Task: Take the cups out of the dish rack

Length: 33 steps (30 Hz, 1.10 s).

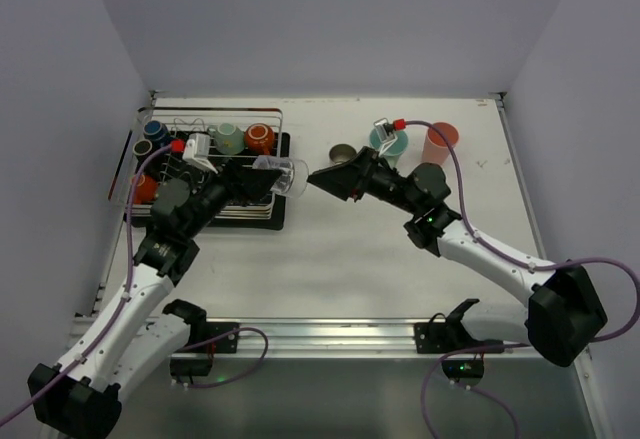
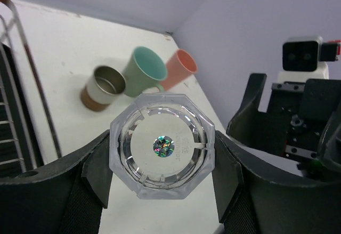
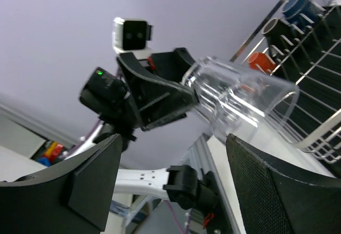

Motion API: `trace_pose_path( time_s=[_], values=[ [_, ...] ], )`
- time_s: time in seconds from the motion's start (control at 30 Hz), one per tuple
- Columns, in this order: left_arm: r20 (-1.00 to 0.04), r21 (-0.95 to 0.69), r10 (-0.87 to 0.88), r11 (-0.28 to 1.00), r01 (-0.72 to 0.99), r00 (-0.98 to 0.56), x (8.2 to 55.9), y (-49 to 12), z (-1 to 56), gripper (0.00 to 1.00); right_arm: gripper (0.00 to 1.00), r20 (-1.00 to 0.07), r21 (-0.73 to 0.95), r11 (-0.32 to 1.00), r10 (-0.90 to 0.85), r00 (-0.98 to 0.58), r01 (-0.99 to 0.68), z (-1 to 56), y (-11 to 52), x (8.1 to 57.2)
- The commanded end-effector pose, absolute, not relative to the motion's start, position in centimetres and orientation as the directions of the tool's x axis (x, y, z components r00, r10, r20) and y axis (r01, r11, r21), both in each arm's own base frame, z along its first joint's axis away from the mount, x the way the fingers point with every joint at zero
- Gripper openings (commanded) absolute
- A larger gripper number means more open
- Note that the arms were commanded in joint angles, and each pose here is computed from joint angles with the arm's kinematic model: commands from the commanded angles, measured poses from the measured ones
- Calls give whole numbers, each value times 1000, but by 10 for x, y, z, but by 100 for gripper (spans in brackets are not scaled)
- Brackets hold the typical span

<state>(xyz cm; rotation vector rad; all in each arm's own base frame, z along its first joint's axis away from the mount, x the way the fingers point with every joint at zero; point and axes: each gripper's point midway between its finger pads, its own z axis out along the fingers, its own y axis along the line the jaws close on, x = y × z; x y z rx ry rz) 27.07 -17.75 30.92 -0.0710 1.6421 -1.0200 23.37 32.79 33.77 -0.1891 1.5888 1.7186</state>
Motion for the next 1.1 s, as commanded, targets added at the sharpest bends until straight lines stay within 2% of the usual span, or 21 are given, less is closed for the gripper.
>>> trace_pose_path(
  time_s=[0.0, 0.23, 0.4, 0.57, 0.73, 0.93, 1.03, 1.07],
  values=[
    [-698, -686, -581, 374, 624, -419, 236, -204, 351, 36, 81, -551, 769, -61, 440, -709, -636, 366, 333, 222],
    [-672, -694, -596, 301, 654, -439, 224, -207, 349, 36, 78, -530, 776, -67, 470, -706, -627, 362, 332, 222],
    [-692, -672, -617, 364, 645, -374, 228, -197, 353, 36, 77, -543, 749, -50, 524, -656, -660, 363, 317, 216],
    [-712, -642, -627, 401, 653, -316, 226, -189, 366, 35, 77, -549, 773, 68, 570, -611, -631, 346, 306, 229],
    [-683, -664, -618, 304, 683, -389, 220, -202, 362, 36, 76, -556, 771, -9, 476, -681, -636, 349, 329, 218],
    [-670, -690, -597, 282, 666, -441, 221, -210, 345, 36, 63, -568, 726, -186, 381, -729, -663, 369, 346, 194],
    [-671, -689, -597, 283, 667, -441, 221, -210, 344, 36, 46, -547, 703, -268, 389, -742, -659, 379, 345, 190],
    [-673, -689, -594, 286, 666, -440, 221, -210, 343, 37, 34, -546, 692, -281, 399, -737, -665, 380, 345, 191]
  ],
)
